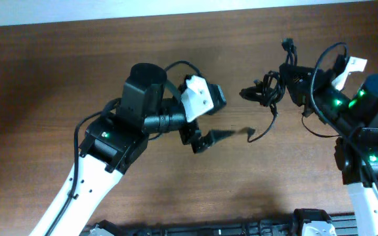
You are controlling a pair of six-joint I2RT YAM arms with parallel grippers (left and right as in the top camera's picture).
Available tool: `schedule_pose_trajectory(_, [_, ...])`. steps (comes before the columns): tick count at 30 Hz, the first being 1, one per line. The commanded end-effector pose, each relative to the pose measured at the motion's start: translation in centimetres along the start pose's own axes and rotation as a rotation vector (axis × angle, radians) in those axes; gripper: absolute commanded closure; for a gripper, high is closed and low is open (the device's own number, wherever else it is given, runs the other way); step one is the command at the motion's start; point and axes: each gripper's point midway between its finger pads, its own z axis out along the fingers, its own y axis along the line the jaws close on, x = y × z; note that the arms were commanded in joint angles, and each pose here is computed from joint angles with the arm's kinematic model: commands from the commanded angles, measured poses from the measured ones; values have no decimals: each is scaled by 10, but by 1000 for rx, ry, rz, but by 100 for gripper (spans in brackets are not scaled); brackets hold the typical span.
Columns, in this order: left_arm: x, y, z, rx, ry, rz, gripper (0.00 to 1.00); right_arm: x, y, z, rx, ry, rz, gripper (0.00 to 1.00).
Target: Untangle cables
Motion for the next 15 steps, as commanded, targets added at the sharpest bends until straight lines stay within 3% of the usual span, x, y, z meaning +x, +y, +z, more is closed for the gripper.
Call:
schedule_pose_trajectory(1, [0, -19, 0, 99, -13, 298, 0, 12, 38, -7, -133, 80, -13, 96])
schedule_pose_trajectory(6, [-7, -33, 17, 141, -45, 412, 2, 24, 45, -10, -164, 156, 13, 96])
schedule_pose_trajectory(9, [-4, -24, 28, 83, -4, 471, 14, 34, 53, -13, -201, 217, -16, 96])
schedule_pose_trajectory(13, [-9, -22, 31, 68, -20, 491, 17, 42, 62, -17, -230, 274, 25, 96])
schedule_pose_trajectory(15, [-10, -19, 34, 63, -25, 496, 23, 46, 68, -20, -252, 299, 14, 96])
